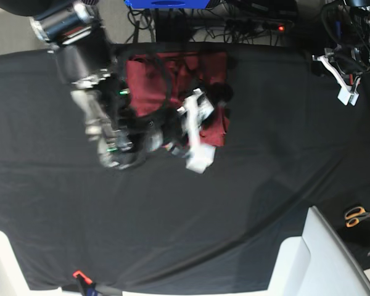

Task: Fold the T-shirt properly
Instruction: 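Press and adjust the folded shirt with the right gripper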

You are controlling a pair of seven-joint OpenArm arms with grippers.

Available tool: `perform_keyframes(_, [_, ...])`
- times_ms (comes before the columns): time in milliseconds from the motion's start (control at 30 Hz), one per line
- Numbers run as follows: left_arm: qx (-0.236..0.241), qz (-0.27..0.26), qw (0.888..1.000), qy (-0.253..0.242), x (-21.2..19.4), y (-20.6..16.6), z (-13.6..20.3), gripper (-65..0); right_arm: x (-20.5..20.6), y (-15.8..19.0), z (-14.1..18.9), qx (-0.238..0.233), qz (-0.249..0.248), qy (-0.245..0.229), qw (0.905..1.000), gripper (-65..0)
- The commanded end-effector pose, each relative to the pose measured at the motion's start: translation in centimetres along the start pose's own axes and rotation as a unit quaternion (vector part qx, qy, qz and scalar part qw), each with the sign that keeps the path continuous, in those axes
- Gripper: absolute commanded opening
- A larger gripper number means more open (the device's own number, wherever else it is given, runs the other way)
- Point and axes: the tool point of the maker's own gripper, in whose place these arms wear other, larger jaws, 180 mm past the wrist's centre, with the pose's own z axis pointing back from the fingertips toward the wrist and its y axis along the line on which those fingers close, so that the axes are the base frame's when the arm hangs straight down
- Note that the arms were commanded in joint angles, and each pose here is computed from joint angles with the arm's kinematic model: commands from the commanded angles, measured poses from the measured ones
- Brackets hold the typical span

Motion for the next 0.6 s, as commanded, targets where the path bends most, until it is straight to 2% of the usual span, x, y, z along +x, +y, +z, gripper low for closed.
perform_keyframes(0, [0.006, -0.008, 1.0, -0.014, 1.1, 0.7, 0.8, -65.0, 1.2, -0.4, 1.7, -0.016, 0.02, -0.023, 0.9994, -16.7])
perform_keyframes(33, [0.006, -0.008, 1.0, -0.014, 1.1, 0.7, 0.8, -65.0, 1.0, -0.7, 2.9, -0.03, 0.025, -0.03, 0.9988, -20.6])
perform_keyframes(100, [0.007, -0.009, 1.0, -0.013, 1.1, 0.7, 0.8, -65.0, 0.4, -1.2, 4.3, -0.054, 0.006, -0.041, 0.9977, -30.3])
perform_keyframes(233, [0.007, -0.01, 1.0, -0.014, 1.2, 0.7, 0.8, -65.0, -1.3, -2.3, 5.1, -0.073, -0.025, -0.038, 0.9963, -50.3])
perform_keyframes(367, [0.006, -0.011, 1.0, -0.017, 1.3, 0.5, 0.8, -65.0, -2.5, -3.6, 4.6, -0.072, -0.058, -0.041, 0.9949, -63.3])
perform_keyframes(400, [0.006, -0.011, 1.0, -0.017, 1.3, 0.5, 0.8, -65.0, -2.6, -3.9, 4.5, -0.072, -0.065, -0.041, 0.9944, -64.8])
perform_keyframes(567, [0.006, -0.011, 1.0, -0.017, 1.3, 0.5, 0.8, -65.0, -2.6, -4.0, 2.4, -0.056, -0.061, -0.031, 0.9961, -64.4])
